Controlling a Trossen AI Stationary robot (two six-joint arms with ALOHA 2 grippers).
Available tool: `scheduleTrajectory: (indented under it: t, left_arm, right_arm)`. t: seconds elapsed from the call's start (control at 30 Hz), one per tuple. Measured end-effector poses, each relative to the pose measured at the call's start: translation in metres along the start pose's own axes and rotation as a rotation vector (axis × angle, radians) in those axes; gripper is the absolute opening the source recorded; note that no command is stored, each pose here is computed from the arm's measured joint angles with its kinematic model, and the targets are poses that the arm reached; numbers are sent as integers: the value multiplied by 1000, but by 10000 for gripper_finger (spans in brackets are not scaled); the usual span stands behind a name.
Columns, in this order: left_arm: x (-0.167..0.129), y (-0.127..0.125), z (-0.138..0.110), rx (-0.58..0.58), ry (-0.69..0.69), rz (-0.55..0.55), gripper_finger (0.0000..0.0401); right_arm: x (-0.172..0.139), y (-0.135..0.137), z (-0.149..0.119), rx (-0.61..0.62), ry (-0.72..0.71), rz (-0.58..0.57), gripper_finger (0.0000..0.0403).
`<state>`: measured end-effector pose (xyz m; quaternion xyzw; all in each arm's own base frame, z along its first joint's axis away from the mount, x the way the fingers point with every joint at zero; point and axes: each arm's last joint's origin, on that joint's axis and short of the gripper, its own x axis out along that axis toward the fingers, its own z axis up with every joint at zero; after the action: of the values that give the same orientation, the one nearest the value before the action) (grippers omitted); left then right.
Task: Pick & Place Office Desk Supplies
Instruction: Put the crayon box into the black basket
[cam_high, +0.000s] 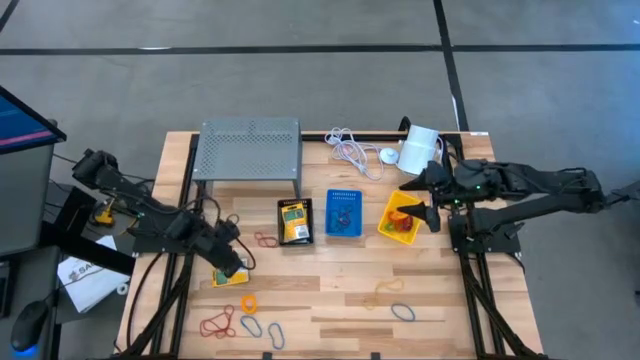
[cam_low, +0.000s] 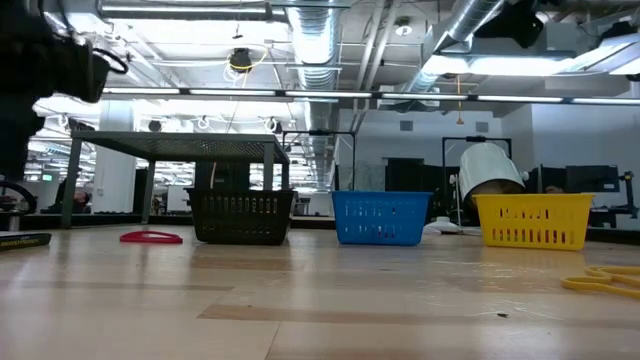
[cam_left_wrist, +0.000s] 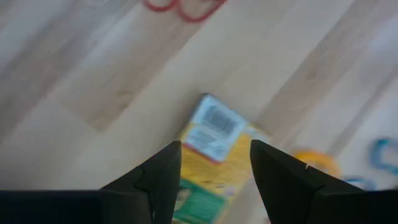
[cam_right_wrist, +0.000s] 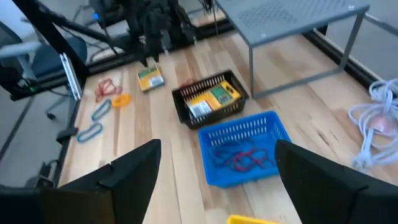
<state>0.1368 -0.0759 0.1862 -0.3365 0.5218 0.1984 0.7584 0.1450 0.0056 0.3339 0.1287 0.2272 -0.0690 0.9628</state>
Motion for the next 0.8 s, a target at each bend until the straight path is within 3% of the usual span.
scheduleTrajectory:
  t: [0.1,0.3,0.47,0.8]
  left_arm:
    - [3,1,1,72,32,26,179]
    - [4,-7,5,230,125,-117,163]
    - [2,-10,11,245,107,-183,150]
    - [2,-9,15,306,83,-185,127]
  right_arm:
    - [5,0,-1,-3,26,-8,309]
    - [18,1,0,-5,58,-24,309]
    - [33,2,0,-4,84,-41,309]
    - [41,2,-1,9,105,-48,309]
